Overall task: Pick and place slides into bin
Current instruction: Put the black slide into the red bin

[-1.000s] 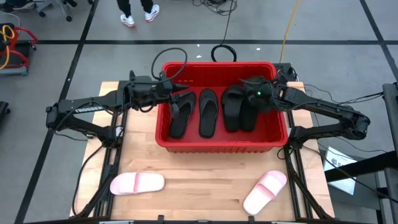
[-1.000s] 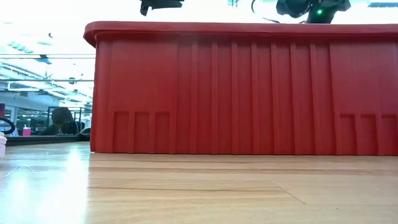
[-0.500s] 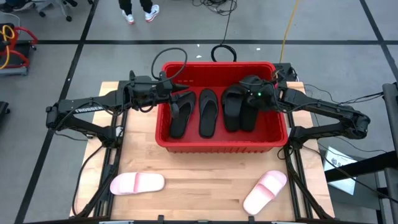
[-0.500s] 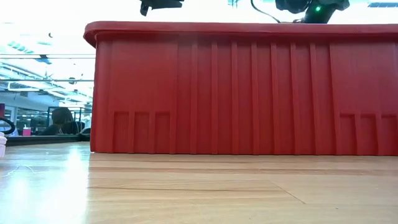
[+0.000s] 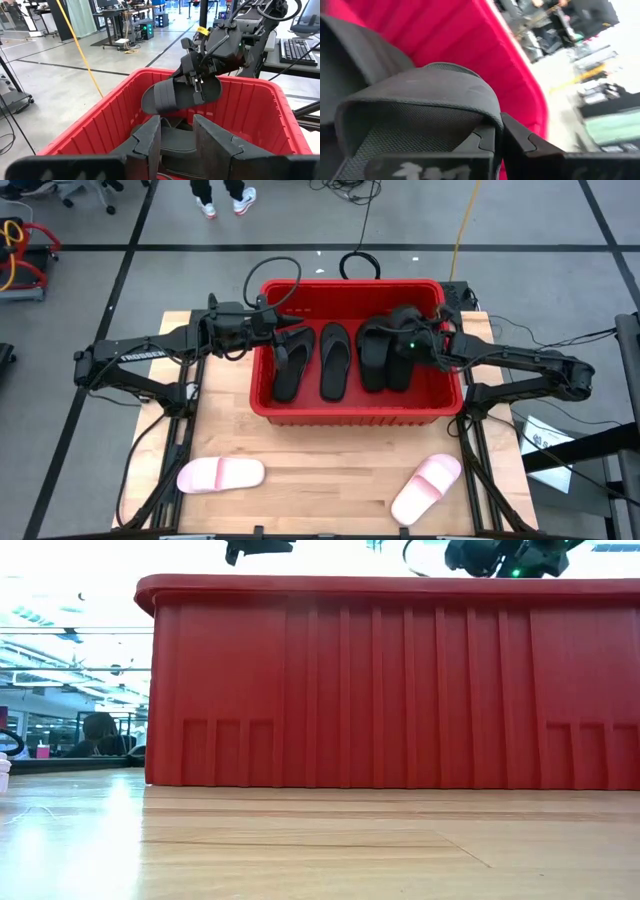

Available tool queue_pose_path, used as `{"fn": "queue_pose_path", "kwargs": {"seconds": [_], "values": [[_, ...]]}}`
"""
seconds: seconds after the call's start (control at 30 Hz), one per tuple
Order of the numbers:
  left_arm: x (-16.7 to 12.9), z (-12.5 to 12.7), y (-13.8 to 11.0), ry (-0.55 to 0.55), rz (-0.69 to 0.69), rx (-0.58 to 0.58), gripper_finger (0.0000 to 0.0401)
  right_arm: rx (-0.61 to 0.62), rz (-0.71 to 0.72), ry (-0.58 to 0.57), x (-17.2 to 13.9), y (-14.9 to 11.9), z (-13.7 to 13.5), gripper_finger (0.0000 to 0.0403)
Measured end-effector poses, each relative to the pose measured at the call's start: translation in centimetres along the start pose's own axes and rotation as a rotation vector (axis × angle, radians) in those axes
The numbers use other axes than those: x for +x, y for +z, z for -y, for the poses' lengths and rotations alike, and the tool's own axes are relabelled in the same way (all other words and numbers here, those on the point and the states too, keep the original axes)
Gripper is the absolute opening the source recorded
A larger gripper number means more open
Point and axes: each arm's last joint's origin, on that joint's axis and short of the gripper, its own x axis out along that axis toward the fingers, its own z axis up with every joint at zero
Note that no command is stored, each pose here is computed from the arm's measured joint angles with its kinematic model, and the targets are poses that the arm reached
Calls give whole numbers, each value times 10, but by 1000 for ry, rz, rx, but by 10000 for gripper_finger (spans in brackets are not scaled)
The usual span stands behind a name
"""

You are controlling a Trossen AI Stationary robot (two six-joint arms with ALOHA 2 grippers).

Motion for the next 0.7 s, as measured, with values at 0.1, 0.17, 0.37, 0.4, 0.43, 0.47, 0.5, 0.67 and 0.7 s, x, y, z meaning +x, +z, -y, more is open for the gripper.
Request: {"fn": "queue_pose_path", "kwargs": {"seconds": [0.1, 0.17, 0.37, 0.4, 0.43, 0.47, 0.5, 0.67, 0.7], "values": [[0, 0, 0, 0, 0, -2, 118, 13, -7, -37, 0, -1, 1, 3], [0, 0, 0, 0, 0, -2, 118, 64, -3, -34, 0, 0, 1, 3], [0, 0, 0, 0, 0, -2, 118, 32, -39, -32, 4, -2, -6, 2], [0, 0, 0, 1, 0, -3, 118, 24, -44, -32, 6, -2, -8, 2], [0, 0, 0, 0, 0, -3, 118, 14, -51, -31, 7, -2, -10, 2], [0, 0, 0, 0, 0, -4, 118, -1, -56, -31, 8, -2, -12, 2], [0, 0, 0, 1, 0, -4, 118, -11, -61, -33, 9, -2, -13, 2], [0, 0, 0, 0, 0, -5, 118, -24, -68, -46, 11, -2, -16, 2], [0, 0, 0, 1, 0, -5, 118, -26, -65, -45, 10, -1, -16, 2]]}}
